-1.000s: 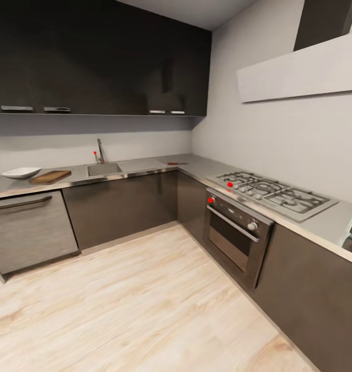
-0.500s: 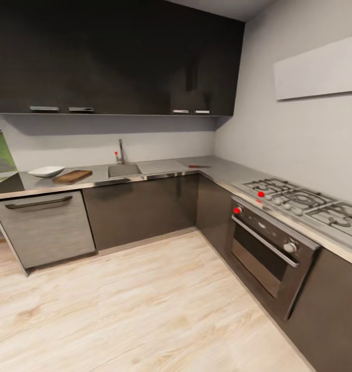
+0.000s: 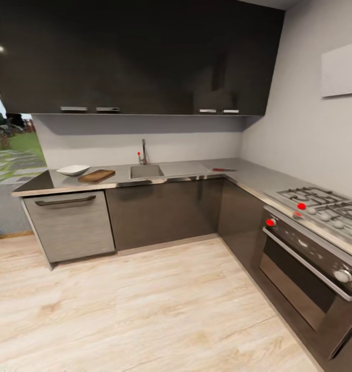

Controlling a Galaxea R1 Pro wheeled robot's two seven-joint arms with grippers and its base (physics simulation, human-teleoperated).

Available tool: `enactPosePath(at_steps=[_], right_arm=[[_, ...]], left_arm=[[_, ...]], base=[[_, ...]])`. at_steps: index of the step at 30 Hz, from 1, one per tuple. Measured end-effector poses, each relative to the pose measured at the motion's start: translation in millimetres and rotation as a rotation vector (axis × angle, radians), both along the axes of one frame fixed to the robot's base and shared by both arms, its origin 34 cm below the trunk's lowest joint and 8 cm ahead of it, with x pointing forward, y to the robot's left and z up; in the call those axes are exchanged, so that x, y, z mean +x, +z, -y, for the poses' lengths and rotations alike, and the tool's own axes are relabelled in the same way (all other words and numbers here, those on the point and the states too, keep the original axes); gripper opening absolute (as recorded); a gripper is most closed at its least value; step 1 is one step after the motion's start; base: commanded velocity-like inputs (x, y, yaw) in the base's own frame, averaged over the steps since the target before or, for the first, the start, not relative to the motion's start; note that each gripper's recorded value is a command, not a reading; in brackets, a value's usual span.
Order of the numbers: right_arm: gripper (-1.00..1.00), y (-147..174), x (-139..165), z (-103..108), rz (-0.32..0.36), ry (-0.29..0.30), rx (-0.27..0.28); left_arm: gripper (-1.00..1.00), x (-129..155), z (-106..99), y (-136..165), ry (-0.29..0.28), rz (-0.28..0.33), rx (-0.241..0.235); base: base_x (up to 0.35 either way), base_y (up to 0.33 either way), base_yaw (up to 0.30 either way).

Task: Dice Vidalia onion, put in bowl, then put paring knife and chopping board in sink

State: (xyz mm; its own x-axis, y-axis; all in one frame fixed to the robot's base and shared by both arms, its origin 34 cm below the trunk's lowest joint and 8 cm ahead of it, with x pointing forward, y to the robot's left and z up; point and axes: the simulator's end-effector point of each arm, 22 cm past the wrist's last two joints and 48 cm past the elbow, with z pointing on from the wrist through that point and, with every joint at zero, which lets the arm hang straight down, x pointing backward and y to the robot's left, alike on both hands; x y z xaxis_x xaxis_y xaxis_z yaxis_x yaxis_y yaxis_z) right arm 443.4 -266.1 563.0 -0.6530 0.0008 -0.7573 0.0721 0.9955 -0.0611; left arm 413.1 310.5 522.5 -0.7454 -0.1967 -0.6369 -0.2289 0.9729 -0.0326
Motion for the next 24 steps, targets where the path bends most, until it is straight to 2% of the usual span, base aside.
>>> enactPosePath(at_steps=[17, 24], right_arm=[[1.0, -1.5, -1.7, -0.2, -0.005, 0.001, -0.001], [1.0, -1.4, -1.9, -0.2, -0.005, 0.001, -0.001]], left_arm=[[1.0, 0.6, 0.8, 0.3, 0.0, 0.002, -0.001], [1.0, 0.6, 0.5, 0.6, 0.0, 0.002, -0.001]], base=[[0.009, -0.006, 0.247], [0.196, -0.025, 0.247]])
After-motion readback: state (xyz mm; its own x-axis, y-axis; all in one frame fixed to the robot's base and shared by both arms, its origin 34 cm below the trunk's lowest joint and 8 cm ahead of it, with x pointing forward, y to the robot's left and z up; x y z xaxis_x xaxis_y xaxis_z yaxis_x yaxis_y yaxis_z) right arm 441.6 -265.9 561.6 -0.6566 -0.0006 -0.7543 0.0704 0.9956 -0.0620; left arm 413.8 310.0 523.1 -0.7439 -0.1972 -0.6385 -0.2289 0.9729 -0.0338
